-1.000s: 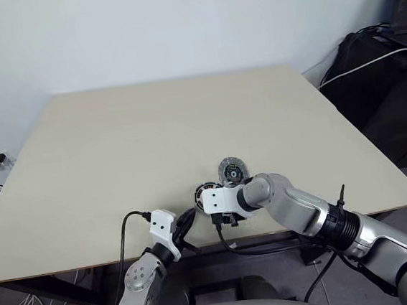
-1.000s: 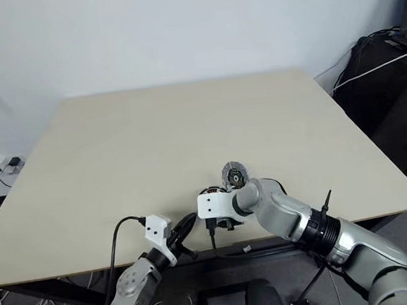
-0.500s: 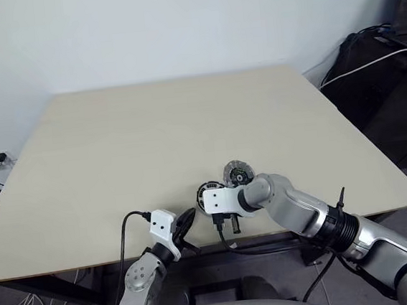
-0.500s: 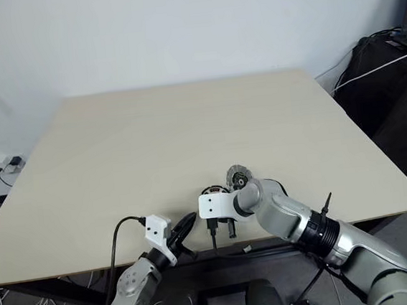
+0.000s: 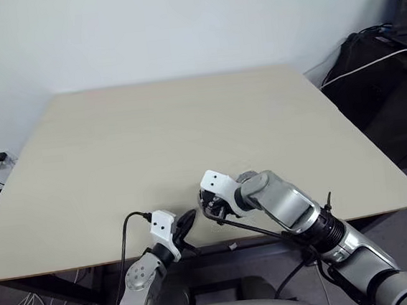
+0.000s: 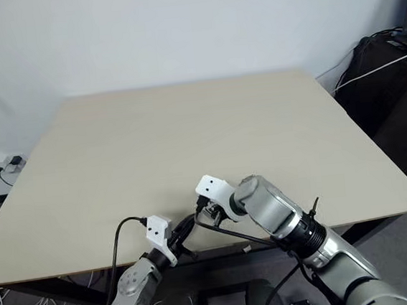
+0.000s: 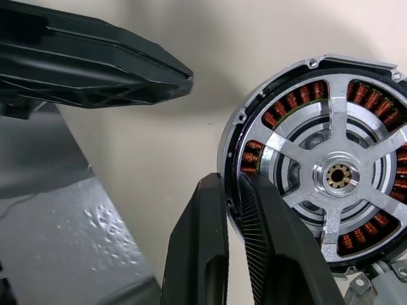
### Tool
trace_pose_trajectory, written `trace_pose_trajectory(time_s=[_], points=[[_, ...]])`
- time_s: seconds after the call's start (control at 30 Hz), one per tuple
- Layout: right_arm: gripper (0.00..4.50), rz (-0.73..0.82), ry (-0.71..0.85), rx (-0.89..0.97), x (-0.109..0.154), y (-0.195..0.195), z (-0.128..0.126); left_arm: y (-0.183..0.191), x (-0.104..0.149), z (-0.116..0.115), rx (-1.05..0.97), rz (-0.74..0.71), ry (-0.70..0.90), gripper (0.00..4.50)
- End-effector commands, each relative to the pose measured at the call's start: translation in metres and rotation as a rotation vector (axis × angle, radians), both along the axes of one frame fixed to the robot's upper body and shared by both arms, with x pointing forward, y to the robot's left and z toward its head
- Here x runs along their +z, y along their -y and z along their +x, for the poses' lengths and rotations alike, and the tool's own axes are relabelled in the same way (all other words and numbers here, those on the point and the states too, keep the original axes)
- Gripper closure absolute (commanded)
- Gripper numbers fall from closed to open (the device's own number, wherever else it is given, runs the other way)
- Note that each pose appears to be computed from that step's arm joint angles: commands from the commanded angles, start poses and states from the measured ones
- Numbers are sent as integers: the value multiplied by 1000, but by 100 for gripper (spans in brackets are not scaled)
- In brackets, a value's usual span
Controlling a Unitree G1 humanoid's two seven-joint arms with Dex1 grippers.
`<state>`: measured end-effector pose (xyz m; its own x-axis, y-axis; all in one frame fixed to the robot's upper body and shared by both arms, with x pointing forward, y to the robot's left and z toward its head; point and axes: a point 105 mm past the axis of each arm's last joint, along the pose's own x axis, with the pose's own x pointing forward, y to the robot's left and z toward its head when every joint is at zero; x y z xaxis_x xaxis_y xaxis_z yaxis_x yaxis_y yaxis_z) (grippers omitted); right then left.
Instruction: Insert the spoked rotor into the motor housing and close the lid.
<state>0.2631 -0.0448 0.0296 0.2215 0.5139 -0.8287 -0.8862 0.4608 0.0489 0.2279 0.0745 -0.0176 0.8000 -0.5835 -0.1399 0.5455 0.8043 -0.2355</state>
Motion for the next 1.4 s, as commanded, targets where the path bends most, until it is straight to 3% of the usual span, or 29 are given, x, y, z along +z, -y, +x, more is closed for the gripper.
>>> trace_pose_trajectory(time_s=[0.03,0.2,0.27,0.47,0.7,1.0,1.2,1.3,1.4], points=[[443,53,51,27,19,-9,2,3,10,5,0,-30,45,450],[443,50,63,53,17,-10,2,3,11,5,0,-31,44,450],[368,52,65,64,17,-10,1,3,11,5,1,-31,44,450],[197,135,75,67,24,-21,1,3,11,4,2,-31,44,450],[197,242,85,91,43,-36,-1,3,12,4,3,-32,43,450],[197,527,228,-22,98,-59,21,3,14,4,8,-34,47,450],[348,566,400,-157,120,-44,45,2,16,4,5,-27,49,450],[443,457,611,-151,121,-19,56,2,16,4,0,-23,50,450],[447,367,693,-158,114,5,61,2,17,4,-4,-20,51,450]])
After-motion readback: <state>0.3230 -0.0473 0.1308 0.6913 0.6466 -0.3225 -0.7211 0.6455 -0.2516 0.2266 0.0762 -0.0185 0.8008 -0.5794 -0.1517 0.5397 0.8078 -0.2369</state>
